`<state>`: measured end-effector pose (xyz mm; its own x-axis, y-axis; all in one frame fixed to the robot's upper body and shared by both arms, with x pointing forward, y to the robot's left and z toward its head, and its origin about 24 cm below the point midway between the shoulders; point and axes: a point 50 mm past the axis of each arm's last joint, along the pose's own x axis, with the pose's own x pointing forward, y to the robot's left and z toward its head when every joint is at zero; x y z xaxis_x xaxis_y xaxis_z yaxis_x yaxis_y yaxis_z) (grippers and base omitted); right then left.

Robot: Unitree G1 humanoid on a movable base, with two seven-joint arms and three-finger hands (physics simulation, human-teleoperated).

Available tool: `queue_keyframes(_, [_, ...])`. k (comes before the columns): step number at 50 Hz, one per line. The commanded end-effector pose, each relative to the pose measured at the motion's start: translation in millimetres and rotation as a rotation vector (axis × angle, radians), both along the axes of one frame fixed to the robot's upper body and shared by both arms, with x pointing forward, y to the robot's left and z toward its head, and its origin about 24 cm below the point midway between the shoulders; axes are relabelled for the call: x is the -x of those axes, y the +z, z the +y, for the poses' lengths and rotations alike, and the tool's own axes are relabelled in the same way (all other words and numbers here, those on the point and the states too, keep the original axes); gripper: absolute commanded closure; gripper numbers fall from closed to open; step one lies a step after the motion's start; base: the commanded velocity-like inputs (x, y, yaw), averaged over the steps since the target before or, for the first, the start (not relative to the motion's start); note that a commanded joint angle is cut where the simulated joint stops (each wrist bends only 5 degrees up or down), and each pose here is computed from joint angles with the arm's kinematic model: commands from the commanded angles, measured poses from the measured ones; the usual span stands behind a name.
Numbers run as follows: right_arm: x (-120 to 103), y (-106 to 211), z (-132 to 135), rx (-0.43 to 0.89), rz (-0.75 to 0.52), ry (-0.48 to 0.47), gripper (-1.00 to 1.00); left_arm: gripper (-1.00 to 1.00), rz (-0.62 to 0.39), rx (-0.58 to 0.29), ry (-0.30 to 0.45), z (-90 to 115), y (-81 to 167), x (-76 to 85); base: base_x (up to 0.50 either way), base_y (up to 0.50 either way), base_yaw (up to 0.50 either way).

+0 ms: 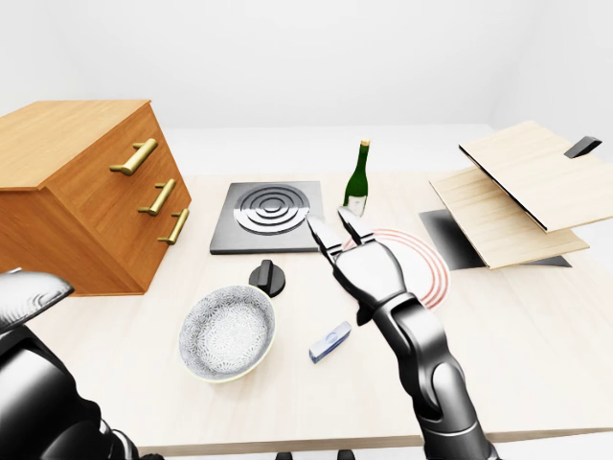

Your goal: Pick up the akita bowl and put it on the plate.

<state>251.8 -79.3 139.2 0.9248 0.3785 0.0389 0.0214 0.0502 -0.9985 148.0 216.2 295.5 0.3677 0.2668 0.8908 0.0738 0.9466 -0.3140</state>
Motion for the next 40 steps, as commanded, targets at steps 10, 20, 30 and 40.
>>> queue_keyframes(10, [40, -4, 55, -0.019, 0.034, 0.186, -1.00, -1.00, 0.009, 0.014, -0.009, 1, 0, -1.8, 0.00, 0.00, 0.00])
queue_keyframes(20, [58, -15, 80, 0.003, 0.038, 0.276, -1.00, -1.00, 0.001, 0.004, -0.002, 1, 1, -0.5, 0.00, 0.00, 0.00])
queue_keyframes(30, [72, -18, 98, 0.011, 0.042, 0.352, -1.00, -1.00, 0.010, -0.015, 0.010, -1, 0, -2.3, 0.00, 0.00, 0.00])
queue_keyframes(40, [85, -35, 112, 0.019, 0.064, 0.384, -1.00, -1.00, 0.013, -0.009, 0.027, 2, 0, -3.6, 0.00, 0.00, 0.00])
